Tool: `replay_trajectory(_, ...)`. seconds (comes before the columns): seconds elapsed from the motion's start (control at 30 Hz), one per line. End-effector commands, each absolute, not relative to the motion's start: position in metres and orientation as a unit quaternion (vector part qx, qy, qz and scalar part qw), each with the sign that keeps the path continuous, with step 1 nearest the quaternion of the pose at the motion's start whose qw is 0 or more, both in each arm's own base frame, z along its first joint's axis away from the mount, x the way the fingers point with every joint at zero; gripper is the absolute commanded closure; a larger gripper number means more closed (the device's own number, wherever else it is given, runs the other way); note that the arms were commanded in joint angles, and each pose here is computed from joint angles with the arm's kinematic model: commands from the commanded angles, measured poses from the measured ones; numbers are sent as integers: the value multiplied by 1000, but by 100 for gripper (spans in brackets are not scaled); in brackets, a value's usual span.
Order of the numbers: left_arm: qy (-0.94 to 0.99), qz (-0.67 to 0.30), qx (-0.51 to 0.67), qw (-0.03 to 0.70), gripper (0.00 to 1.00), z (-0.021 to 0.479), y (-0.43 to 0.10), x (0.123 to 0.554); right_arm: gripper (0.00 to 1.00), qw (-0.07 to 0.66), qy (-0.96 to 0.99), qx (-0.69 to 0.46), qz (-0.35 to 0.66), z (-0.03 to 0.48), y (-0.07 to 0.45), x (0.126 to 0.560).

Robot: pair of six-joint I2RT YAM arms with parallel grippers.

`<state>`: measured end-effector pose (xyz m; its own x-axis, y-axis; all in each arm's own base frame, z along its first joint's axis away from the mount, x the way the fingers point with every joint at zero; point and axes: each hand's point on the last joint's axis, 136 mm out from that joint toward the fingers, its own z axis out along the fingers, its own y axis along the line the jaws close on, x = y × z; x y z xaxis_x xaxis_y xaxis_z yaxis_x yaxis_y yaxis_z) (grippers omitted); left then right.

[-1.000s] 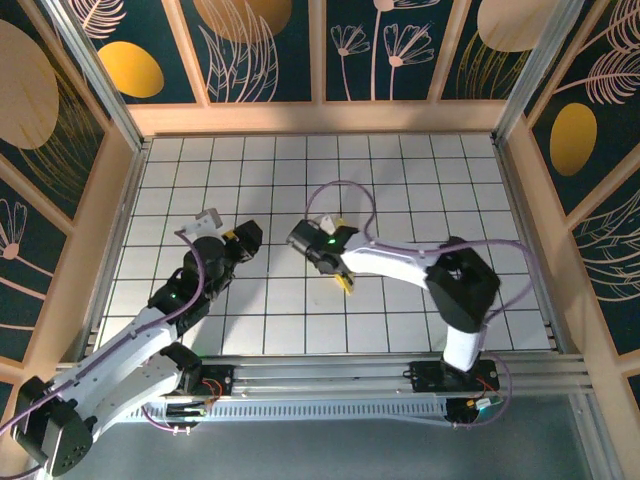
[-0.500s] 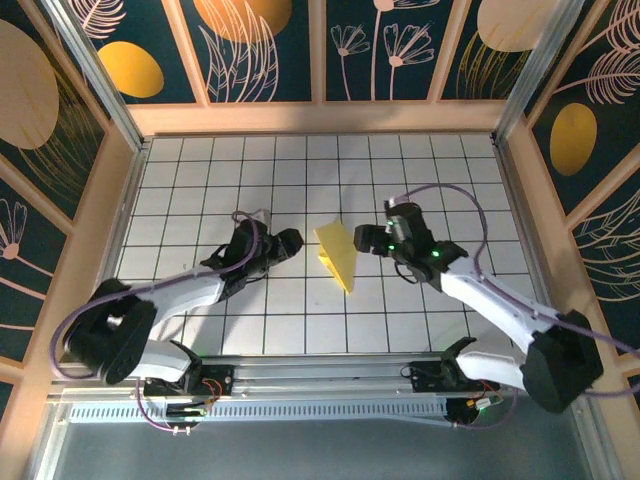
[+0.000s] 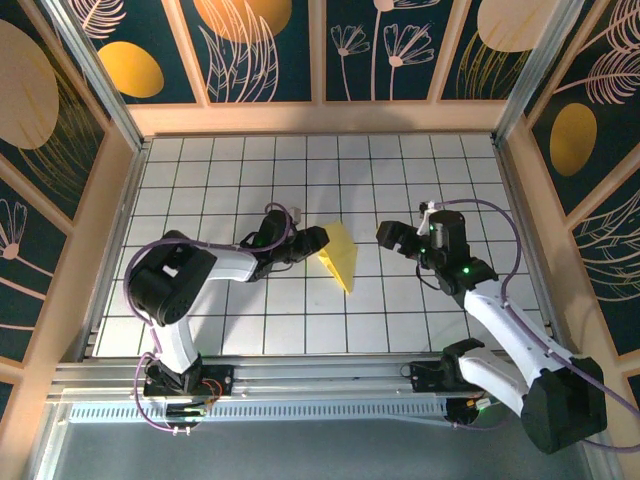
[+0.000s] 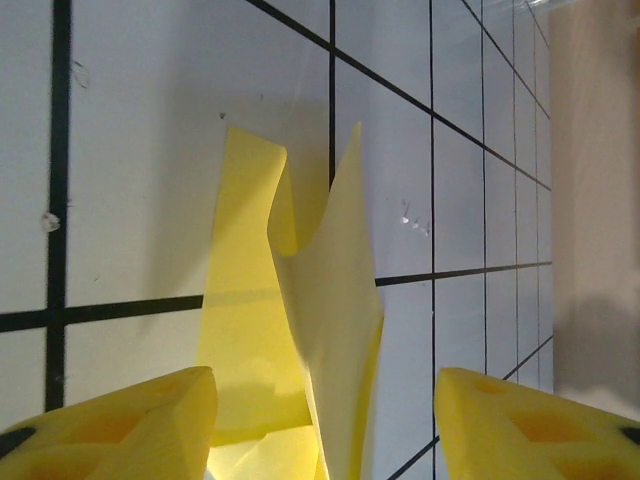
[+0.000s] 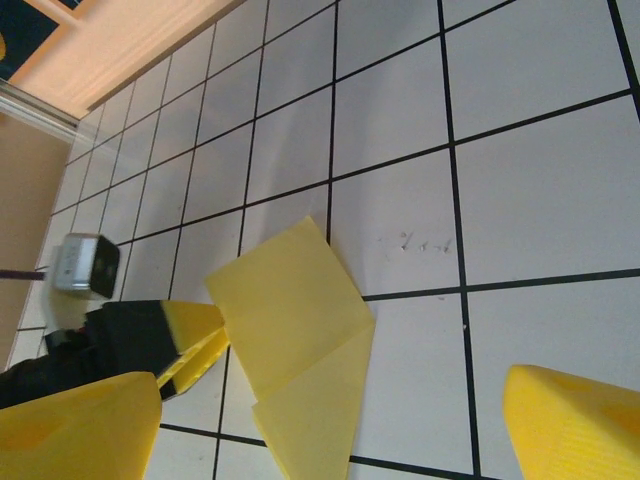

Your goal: Fold a paper plane with a square sheet of paper (fold left side to right side)

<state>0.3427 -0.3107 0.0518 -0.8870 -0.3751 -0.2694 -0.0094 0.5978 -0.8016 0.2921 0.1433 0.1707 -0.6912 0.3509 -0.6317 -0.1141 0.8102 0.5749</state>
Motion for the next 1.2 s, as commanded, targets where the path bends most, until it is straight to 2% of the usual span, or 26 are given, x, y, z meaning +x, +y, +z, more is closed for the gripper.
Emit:
replay_trajectory(0.0, 855, -465, -100, 207, 46, 59, -328, 351, 11, 388, 865, 64, 313, 172, 143, 288)
replay_trajectory(0.3, 846, -476, -102, 215, 91, 55, -334, 359, 12, 378, 867, 47, 322, 167, 144, 285)
replay_trajectory(0.4, 846, -474, -90, 228, 100, 62, -329, 355, 12, 368, 868, 26, 333, 161, 149, 282)
replay_trajectory(0.57, 833, -487, -46, 258, 100, 85, -320, 337, 12, 333, 863, -34, 379, 149, 170, 274)
replay_trajectory(0.73, 798, -530, 24, 286, 100, 120, -316, 307, 12, 283, 838, -103, 455, 138, 202, 258)
replay_trajectory(0.9, 747, -577, 81, 320, 100, 156, -310, 277, 11, 242, 824, -162, 486, 118, 229, 245)
replay_trajectory(1.17, 722, -605, 117, 315, 100, 173, -313, 262, 13, 218, 785, -206, 542, 120, 263, 234)
